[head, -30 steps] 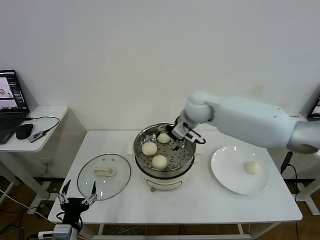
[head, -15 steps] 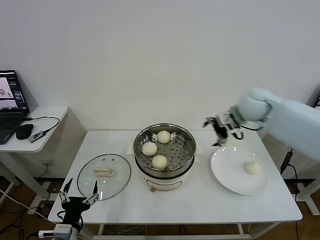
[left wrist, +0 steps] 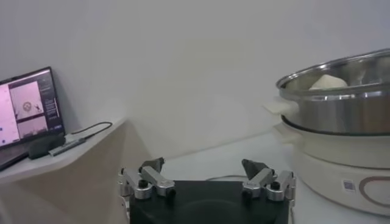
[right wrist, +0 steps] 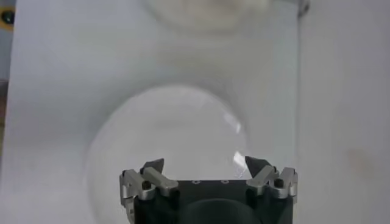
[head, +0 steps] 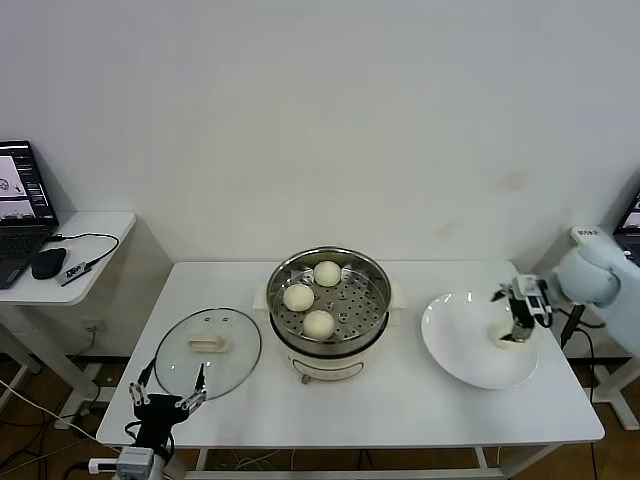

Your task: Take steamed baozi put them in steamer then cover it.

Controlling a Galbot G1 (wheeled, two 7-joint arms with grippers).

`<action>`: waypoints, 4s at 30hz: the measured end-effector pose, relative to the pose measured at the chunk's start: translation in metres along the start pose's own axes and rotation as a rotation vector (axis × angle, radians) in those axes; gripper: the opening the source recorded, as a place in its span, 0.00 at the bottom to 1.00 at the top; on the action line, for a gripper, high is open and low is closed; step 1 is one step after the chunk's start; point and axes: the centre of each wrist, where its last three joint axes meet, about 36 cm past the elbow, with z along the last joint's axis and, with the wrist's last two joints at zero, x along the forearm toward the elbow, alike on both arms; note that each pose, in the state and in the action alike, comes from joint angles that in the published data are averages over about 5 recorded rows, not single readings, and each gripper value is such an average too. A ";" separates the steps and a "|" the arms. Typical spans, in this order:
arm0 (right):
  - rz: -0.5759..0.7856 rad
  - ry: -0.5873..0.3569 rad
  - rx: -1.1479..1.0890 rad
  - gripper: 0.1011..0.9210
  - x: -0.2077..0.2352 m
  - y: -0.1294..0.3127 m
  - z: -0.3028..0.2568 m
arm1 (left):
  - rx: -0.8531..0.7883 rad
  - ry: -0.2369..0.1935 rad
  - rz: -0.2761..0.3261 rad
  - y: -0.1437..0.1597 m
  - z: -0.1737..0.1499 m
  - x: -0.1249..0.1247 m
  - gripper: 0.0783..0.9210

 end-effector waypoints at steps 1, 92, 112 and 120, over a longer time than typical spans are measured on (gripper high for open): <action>0.000 0.010 -0.009 0.88 -0.003 0.001 0.006 | 0.000 0.001 0.001 0.000 0.000 0.000 0.88; 0.046 -0.272 -0.042 0.61 0.064 -0.092 -0.287 | -0.023 -0.031 -0.050 0.015 -0.001 -0.007 0.88; -0.005 -0.201 -0.066 0.62 -0.003 -0.067 -0.342 | -0.021 -0.027 -0.054 0.012 0.003 -0.010 0.88; -0.006 -0.176 -0.062 0.62 -0.015 -0.063 -0.346 | -0.022 -0.024 -0.056 0.013 0.004 -0.011 0.88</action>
